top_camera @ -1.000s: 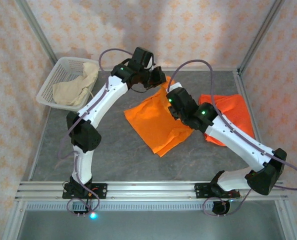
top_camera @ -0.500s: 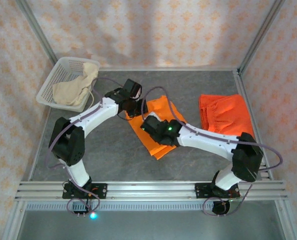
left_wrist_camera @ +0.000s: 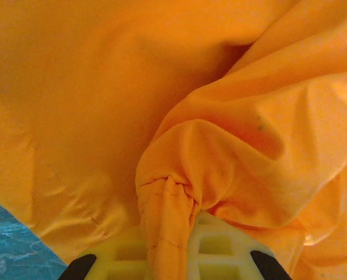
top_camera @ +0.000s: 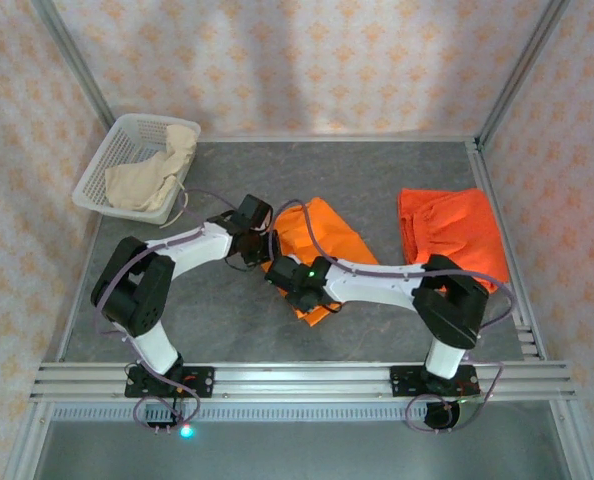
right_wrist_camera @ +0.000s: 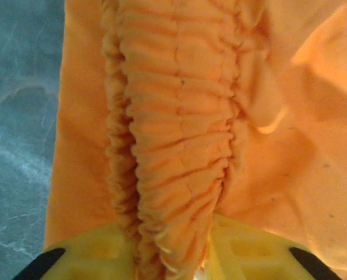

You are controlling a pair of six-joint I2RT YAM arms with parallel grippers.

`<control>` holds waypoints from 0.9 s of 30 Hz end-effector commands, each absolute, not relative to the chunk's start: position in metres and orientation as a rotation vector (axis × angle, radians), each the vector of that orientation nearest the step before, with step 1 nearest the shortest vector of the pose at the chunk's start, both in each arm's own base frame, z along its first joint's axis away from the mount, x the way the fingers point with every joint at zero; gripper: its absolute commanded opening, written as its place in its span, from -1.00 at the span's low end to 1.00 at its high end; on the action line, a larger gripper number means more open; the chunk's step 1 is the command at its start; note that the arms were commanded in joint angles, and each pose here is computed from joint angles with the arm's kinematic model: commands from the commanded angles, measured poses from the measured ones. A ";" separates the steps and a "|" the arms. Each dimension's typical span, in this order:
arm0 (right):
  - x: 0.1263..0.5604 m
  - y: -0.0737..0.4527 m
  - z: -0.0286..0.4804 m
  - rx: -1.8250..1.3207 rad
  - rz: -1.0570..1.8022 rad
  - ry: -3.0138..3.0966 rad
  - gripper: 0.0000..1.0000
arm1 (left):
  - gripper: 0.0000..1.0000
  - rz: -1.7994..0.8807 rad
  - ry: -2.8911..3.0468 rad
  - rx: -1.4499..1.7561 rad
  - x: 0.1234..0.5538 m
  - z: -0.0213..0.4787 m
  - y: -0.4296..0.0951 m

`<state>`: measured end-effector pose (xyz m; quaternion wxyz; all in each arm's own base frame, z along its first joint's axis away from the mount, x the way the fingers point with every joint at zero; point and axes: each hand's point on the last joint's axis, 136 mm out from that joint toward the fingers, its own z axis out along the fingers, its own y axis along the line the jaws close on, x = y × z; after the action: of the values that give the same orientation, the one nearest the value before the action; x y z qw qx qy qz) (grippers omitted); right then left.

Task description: Fold and stack the shorts

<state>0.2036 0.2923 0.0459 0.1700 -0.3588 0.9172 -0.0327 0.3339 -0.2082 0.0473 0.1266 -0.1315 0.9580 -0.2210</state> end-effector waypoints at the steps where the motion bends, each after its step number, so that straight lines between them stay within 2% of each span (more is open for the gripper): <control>1: 0.175 0.286 0.022 -1.062 -0.051 2.756 -0.37 | -0.84 -0.611 2.713 -0.434 0.344 0.049 -0.196; 5: 0.158 0.291 0.010 -1.102 0.020 2.842 -0.21 | -0.60 -0.591 2.732 -0.455 0.337 0.037 -0.191; 8: 0.152 0.293 0.010 -1.115 0.065 2.868 -0.08 | -0.44 -0.605 2.685 -0.459 0.339 0.049 -0.188; 12: 0.157 0.299 0.031 -1.075 0.131 2.810 0.16 | -0.02 -0.643 2.595 -0.448 0.346 0.090 -0.184; 16: 0.166 0.308 0.077 -0.972 0.302 2.708 0.35 | 0.38 -0.701 2.528 -0.438 0.349 0.127 -0.182; 19: 0.174 0.307 0.112 -0.863 0.427 2.628 0.80 | 0.54 -0.792 2.477 -0.414 0.346 0.154 -0.189; 21: 0.180 0.302 0.130 -0.789 0.505 2.579 0.99 | 0.61 -0.866 2.444 -0.409 0.344 0.169 -0.196; 25: 0.195 0.289 0.158 -0.576 0.700 2.504 0.99 | 0.84 -0.985 2.410 -0.403 0.339 0.186 -0.215; 27: 0.202 0.283 0.167 -0.481 0.758 2.472 0.99 | 0.90 -1.035 2.414 -0.399 0.337 0.186 -0.227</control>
<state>0.1970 0.2822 0.1614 0.2447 -0.2223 0.9132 0.2384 0.3394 -0.2062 0.1719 0.2511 -0.1517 0.8942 -0.3382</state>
